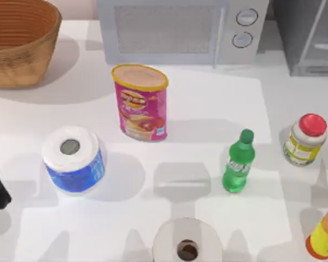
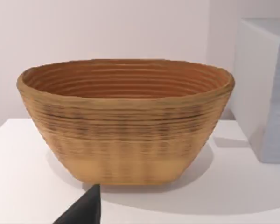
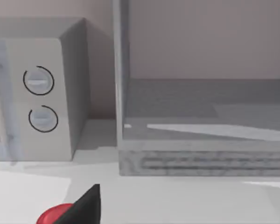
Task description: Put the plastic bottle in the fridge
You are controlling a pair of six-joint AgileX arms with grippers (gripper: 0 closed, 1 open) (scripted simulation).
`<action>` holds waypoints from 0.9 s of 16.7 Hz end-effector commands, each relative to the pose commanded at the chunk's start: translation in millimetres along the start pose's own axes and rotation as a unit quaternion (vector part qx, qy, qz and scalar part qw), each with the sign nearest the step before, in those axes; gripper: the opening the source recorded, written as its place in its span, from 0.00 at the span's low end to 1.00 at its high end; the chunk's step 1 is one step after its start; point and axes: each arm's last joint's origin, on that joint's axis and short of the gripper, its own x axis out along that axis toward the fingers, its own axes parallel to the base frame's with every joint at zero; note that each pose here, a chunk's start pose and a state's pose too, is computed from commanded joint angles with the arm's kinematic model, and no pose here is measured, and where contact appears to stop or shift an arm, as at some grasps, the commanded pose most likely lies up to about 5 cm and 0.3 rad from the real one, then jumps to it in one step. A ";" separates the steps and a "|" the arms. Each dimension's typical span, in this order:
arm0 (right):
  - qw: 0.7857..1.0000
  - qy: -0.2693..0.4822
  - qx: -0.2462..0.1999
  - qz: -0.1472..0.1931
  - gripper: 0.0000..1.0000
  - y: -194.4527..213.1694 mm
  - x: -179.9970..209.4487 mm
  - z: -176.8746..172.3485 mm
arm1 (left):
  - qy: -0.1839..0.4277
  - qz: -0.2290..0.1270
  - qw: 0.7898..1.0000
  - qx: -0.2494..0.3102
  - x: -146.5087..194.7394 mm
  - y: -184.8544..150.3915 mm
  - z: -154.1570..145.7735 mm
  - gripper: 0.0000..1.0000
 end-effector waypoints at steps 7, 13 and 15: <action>0.996 0.020 -0.010 0.085 1.00 12.9 8.8 1.5 | 0.000 0.000 1.000 0.000 0.0 0.0 0.0 1.00; 0.968 0.097 -0.025 0.229 1.00 43.7 40.0 -3.5 | 0.000 0.000 1.000 0.000 0.0 0.0 0.0 1.00; 0.954 0.128 -0.033 0.269 1.00 55.8 52.0 -12.0 | 0.000 0.000 1.000 0.000 0.0 0.0 0.0 1.00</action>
